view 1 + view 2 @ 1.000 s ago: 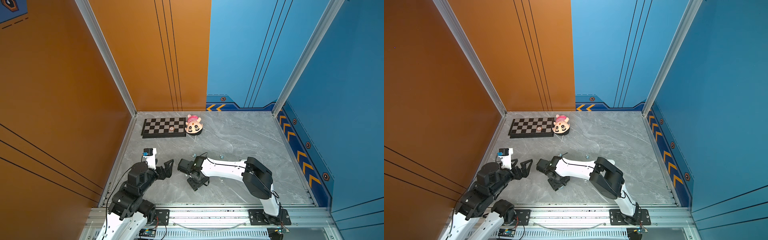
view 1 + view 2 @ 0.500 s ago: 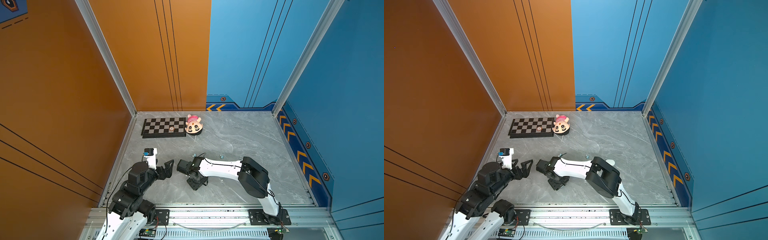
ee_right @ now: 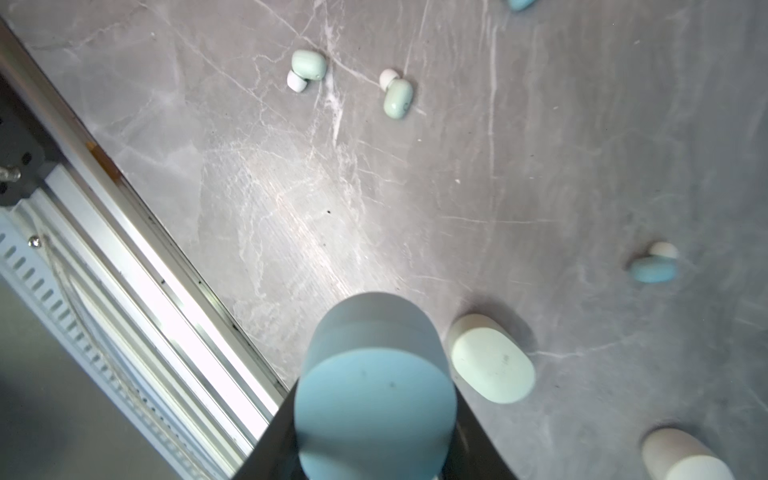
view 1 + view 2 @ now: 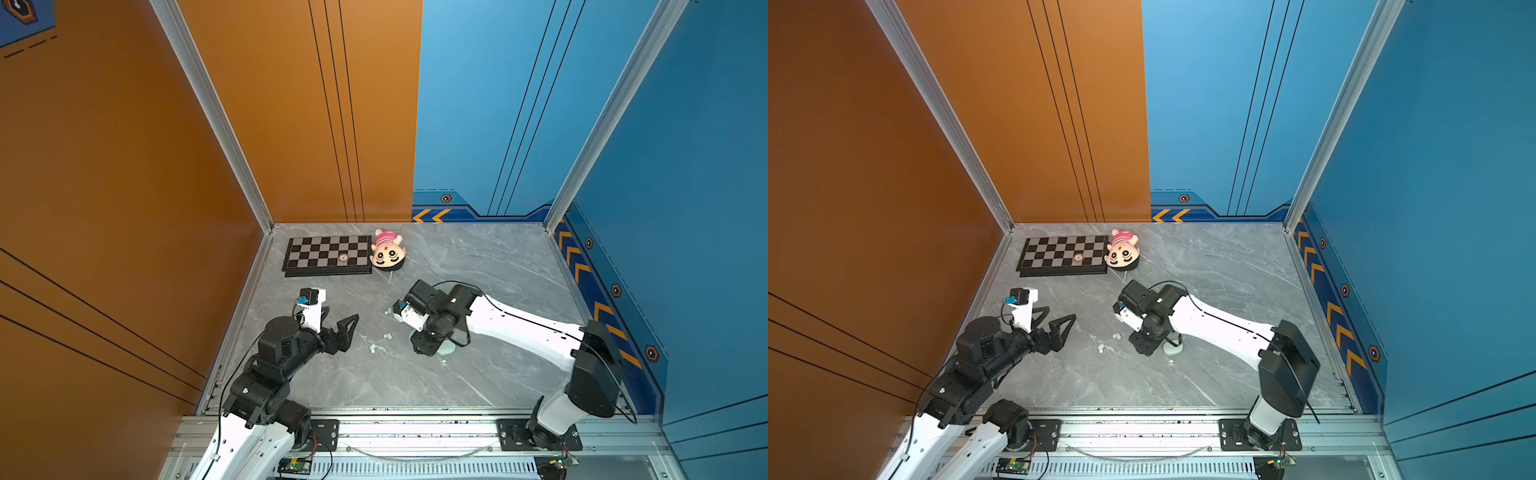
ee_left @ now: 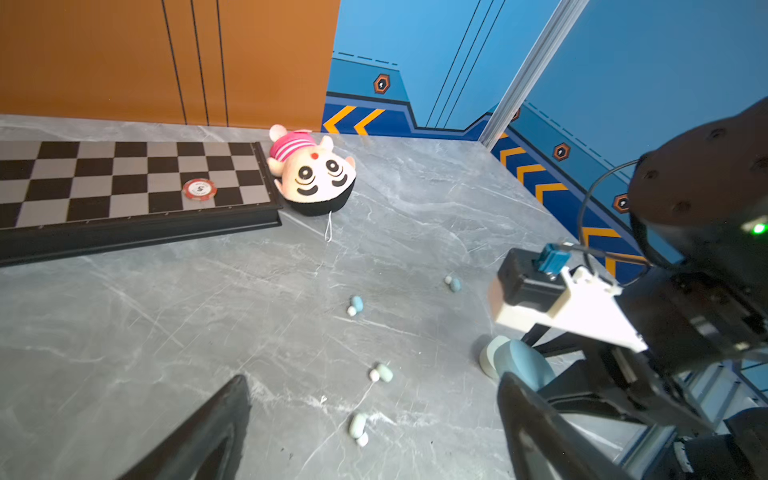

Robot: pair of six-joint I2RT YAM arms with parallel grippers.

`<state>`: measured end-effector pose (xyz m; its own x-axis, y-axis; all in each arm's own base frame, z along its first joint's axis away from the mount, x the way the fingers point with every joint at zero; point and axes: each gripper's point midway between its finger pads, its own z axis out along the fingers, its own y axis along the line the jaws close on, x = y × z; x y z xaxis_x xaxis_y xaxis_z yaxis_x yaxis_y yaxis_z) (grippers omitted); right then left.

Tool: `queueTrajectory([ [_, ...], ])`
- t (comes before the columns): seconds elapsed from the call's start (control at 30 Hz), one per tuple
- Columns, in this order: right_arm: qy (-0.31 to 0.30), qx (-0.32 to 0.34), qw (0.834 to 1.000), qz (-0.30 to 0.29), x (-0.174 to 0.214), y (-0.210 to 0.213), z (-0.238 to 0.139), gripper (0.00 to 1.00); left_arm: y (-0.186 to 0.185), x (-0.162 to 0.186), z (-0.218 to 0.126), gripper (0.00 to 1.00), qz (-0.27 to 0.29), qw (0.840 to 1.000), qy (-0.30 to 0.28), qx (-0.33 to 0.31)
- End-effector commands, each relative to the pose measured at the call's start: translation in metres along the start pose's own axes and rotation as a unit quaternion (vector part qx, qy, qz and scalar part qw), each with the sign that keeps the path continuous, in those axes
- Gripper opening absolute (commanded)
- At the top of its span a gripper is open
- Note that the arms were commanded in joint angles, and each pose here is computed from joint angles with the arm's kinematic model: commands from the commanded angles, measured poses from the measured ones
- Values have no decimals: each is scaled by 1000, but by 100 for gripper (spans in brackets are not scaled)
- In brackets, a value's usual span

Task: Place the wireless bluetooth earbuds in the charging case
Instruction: 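Lift the light blue case and carry it toward the left gripper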

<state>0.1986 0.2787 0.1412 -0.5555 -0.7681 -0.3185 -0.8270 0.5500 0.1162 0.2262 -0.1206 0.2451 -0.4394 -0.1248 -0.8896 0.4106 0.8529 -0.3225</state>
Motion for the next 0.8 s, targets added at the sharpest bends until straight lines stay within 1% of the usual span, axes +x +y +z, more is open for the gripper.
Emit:
queueTrajectory([
  [0.0, -59, -40, 992, -103, 9, 5, -27, 23, -21, -15, 13, 92, -17, 998, -7, 65],
  [0.07, -96, -36, 986, -135, 14, 2, -42, 21, -33, -16, 22, 91, -46, 994, 14, 100],
  [0.1, -110, -33, 982, -148, 16, 0, -48, 21, -42, -22, 27, 91, -59, 990, 14, 125],
  [0.2, -146, -25, 975, -169, 21, -3, -61, 21, -64, -21, 40, 91, -96, 977, 58, 181],
  [0.3, -167, -17, 970, -176, 19, -5, -68, 20, -95, -12, 45, 93, -91, 961, 103, 240],
  [0.4, -189, -11, 966, -175, 10, -5, -70, 20, -123, -2, 50, 93, -88, 944, 145, 282],
  [0.53, -216, 0, 961, -173, -3, -7, -76, 19, -142, 11, 60, 94, -85, 935, 178, 294],
  [0.6, -229, 7, 958, -173, -9, -7, -79, 18, -145, 15, 66, 94, -96, 932, 190, 294],
  [0.77, -245, 19, 953, -176, -18, -5, -83, 17, -152, 19, 77, 94, -114, 926, 199, 299],
])
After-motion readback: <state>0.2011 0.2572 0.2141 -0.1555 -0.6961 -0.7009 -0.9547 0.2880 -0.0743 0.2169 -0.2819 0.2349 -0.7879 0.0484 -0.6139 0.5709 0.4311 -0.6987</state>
